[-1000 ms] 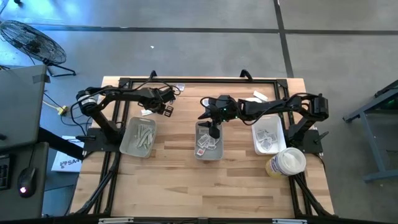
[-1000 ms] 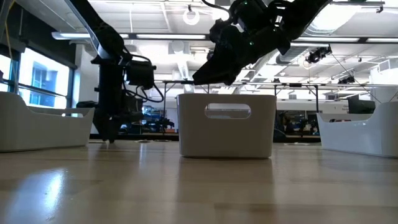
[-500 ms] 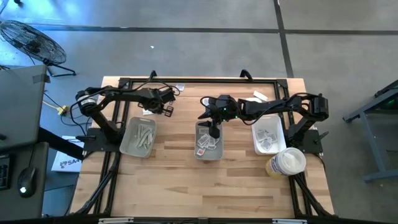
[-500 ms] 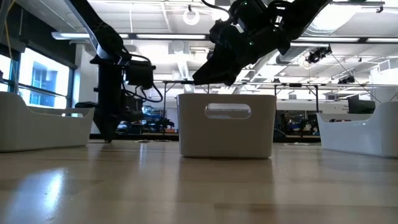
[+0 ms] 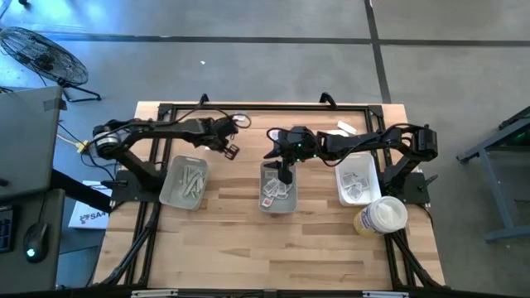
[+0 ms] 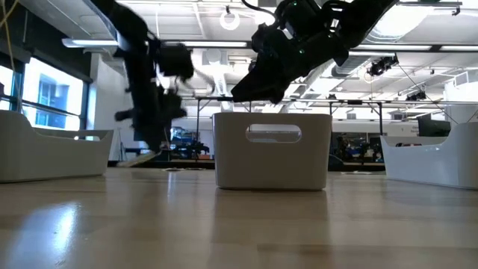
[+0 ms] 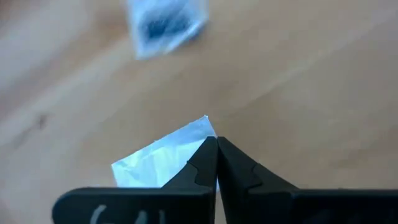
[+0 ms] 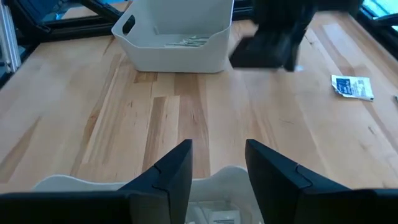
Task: Pick & Place First Aid Supplies
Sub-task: Put the bandage pack into the left gray bin
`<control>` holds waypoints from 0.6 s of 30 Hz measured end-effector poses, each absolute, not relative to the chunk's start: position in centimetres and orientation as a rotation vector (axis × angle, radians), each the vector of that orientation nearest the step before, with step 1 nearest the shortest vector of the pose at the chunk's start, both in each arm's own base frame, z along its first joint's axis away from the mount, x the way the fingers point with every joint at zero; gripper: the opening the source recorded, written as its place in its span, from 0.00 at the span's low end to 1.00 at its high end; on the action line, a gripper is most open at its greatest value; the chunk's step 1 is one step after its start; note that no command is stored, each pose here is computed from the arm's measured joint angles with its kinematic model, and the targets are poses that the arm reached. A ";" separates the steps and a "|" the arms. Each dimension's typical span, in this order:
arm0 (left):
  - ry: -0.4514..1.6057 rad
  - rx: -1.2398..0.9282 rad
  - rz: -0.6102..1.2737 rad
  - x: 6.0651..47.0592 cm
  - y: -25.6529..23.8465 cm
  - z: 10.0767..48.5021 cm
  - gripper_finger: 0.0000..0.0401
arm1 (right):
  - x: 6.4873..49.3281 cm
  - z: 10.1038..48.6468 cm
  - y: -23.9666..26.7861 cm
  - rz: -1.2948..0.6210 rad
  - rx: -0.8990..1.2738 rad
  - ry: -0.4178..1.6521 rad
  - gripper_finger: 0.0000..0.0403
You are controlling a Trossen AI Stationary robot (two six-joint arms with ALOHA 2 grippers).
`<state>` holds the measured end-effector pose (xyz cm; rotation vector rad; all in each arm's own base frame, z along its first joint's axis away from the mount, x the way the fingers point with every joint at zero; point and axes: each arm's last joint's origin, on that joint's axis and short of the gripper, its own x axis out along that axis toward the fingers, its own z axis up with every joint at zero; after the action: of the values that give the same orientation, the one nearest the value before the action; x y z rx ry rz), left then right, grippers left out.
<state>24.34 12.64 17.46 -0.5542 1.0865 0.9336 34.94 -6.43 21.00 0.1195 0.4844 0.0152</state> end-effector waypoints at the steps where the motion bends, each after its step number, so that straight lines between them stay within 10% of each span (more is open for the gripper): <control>1: 1.064 -0.533 0.898 24.6 12.4 18.4 0.00 | 34.9 21.0 -6.4 0.014 0.127 0.484 0.35; 18: 0.998 -0.451 0.092 20.5 2.4 28.6 0.00 | 35.0 20.8 -5.1 0.044 0.137 0.510 0.35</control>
<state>20.55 2.36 28.57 -0.4506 0.9984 0.0921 35.05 -5.06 20.83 0.1367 0.5096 0.0438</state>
